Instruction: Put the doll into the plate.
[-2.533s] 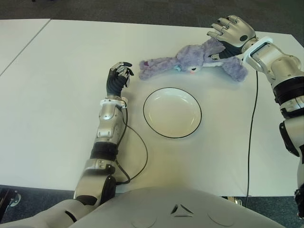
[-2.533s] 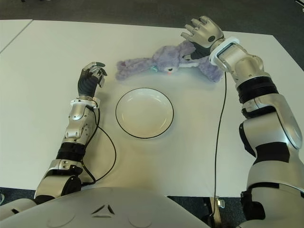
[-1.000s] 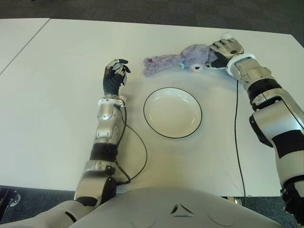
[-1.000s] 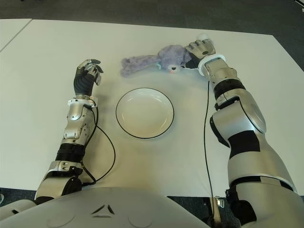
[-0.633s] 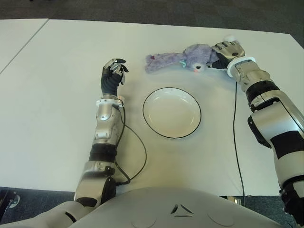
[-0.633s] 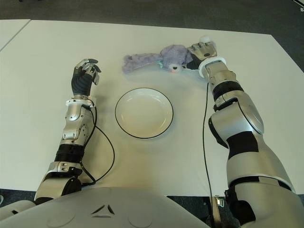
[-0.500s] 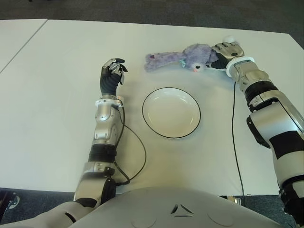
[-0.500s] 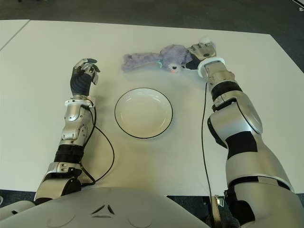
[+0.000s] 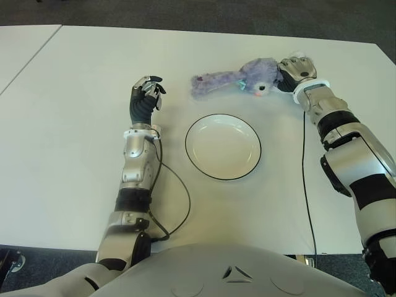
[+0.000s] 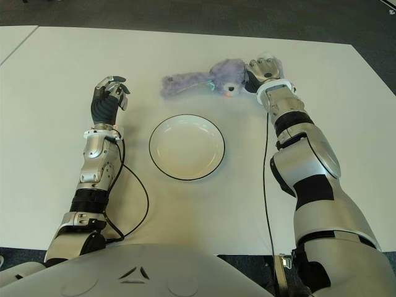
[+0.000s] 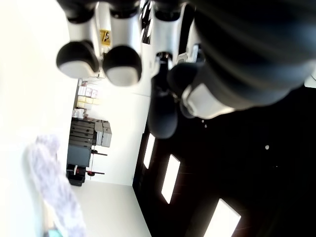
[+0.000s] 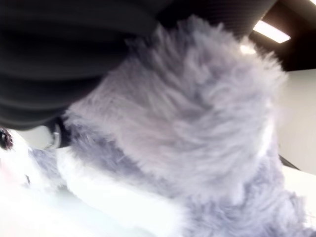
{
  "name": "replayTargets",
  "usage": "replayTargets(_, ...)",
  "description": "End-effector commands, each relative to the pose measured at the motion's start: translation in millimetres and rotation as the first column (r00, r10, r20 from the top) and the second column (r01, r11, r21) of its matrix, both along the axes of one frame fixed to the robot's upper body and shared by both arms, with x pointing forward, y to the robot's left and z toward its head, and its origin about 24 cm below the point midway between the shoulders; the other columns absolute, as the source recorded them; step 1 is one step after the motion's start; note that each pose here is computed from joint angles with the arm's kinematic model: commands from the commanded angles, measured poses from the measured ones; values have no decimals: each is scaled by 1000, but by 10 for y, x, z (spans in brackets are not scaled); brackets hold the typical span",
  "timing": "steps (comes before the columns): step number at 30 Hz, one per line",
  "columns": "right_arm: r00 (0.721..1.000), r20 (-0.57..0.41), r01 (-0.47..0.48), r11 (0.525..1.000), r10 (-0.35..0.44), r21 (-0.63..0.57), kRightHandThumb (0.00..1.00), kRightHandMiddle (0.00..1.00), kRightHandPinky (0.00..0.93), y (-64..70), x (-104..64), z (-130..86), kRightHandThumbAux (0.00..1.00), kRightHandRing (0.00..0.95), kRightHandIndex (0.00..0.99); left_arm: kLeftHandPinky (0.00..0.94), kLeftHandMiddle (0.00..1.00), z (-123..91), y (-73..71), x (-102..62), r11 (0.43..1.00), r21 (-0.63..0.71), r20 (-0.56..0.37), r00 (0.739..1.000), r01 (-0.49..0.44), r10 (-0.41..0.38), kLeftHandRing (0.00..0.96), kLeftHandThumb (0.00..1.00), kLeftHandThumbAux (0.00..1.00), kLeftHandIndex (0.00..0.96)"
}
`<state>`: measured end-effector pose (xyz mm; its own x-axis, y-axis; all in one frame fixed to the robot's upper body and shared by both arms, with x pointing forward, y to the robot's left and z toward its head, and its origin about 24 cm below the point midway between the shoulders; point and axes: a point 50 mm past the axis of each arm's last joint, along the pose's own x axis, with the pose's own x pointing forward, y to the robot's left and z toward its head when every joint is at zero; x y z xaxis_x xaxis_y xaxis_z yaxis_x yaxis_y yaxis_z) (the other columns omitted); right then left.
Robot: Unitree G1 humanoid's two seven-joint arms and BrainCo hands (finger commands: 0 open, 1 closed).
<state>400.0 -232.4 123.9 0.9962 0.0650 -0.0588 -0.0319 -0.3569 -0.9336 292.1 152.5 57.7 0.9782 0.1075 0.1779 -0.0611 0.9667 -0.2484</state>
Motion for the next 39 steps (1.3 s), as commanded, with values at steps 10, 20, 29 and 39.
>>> replayTargets(10,998,-17,69,978,-67,199,999,432,481,-166,-226,-433,672,435,703,869,890,-537,82,-331,999,-5,-214,976,-37,35,893,708,706,441)
replayTargets(20,993,115,-1,939,-42,344,1000,452,786,-141,-228,-320,641,493,888,869,889,-540,72,-324,999,-24,-212,977,-24,18,893,708,706,441)
replayTargets(29,973,197,2,865,-117,502,1000,460,841,-152,-234,-240,635,498,898,869,888,-547,73,-325,999,-26,-219,976,-22,16,892,709,706,441)
replayTargets(39,966,173,19,721,-192,692,1000,464,855,-142,-277,-24,633,498,880,868,888,-548,59,-325,1000,-19,-226,974,-16,11,891,708,706,441)
